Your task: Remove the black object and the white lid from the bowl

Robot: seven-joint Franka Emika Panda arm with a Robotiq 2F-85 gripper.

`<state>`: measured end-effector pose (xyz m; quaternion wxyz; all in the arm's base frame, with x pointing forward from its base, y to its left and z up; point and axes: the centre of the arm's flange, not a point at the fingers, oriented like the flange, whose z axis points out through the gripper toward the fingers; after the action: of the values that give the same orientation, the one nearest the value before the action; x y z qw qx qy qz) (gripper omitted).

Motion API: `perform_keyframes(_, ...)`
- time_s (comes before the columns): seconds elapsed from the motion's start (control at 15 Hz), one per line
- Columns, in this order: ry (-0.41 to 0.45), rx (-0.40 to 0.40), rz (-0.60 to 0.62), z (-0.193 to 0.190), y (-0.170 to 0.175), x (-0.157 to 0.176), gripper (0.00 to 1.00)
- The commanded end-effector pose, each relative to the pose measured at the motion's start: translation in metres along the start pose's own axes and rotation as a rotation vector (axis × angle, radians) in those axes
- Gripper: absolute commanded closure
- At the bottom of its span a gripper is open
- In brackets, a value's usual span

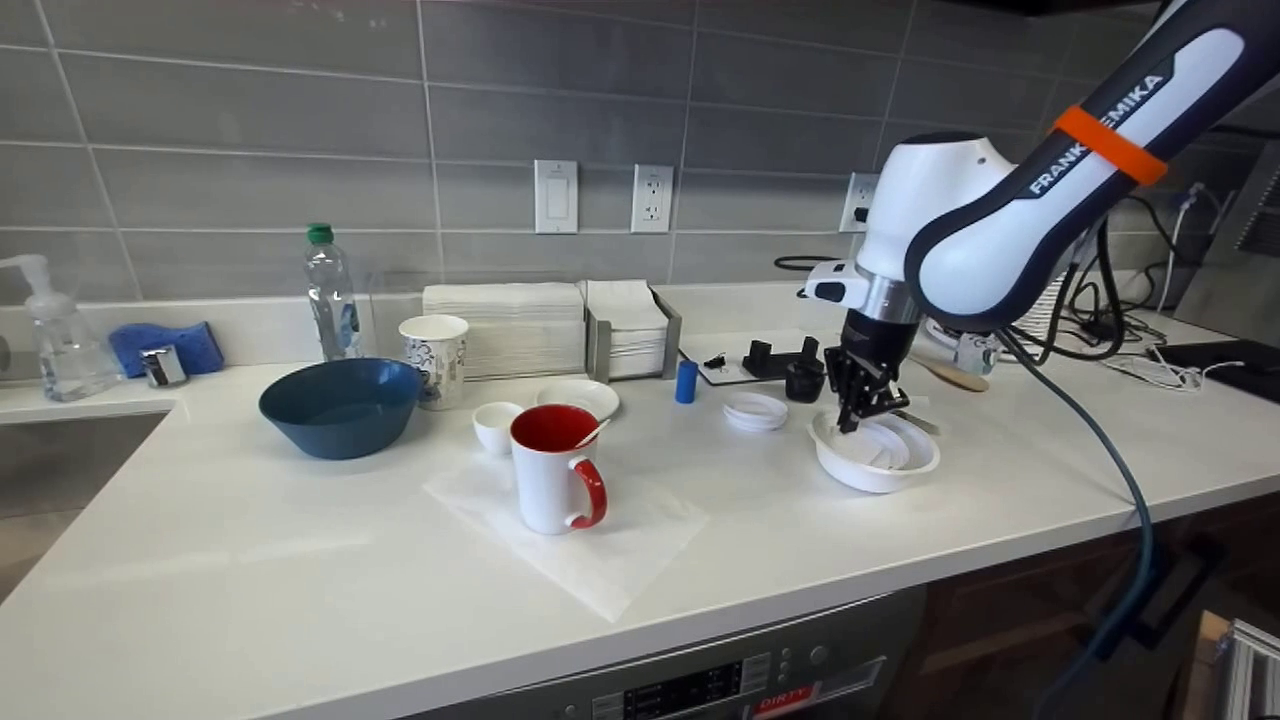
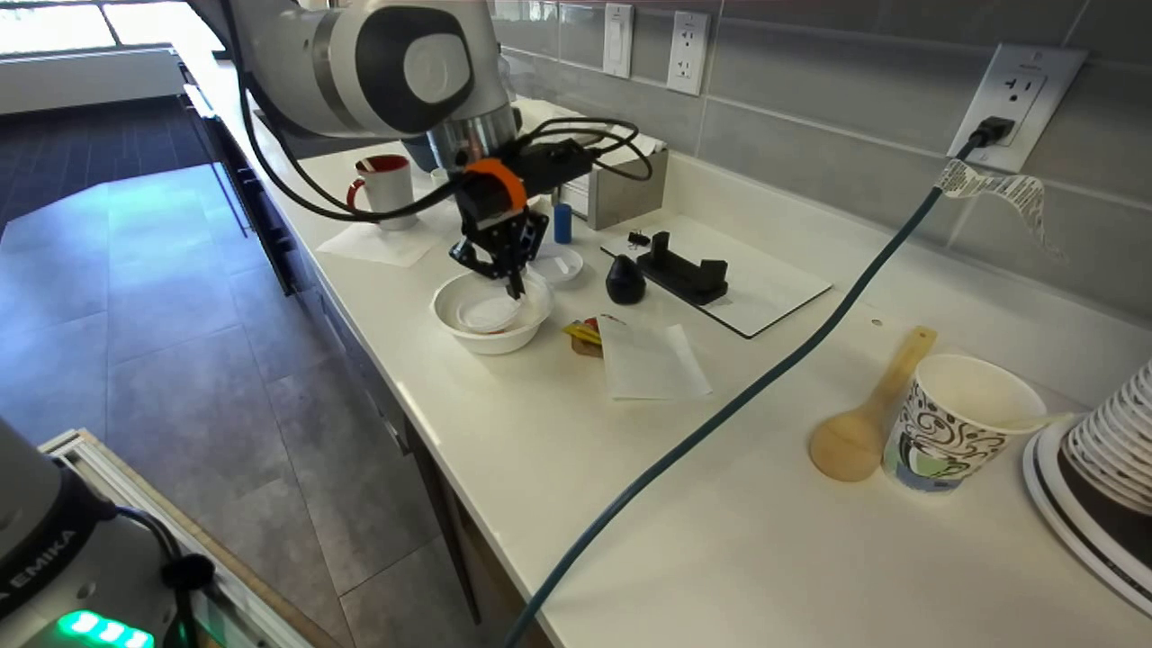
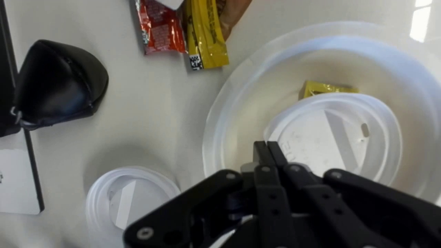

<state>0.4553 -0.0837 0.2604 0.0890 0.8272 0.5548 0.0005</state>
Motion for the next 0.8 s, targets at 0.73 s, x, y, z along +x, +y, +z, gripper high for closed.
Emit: perform_keyframes(0.73,0.169,-0.034,0.604,-0.098,0.079,0.001,1.0)
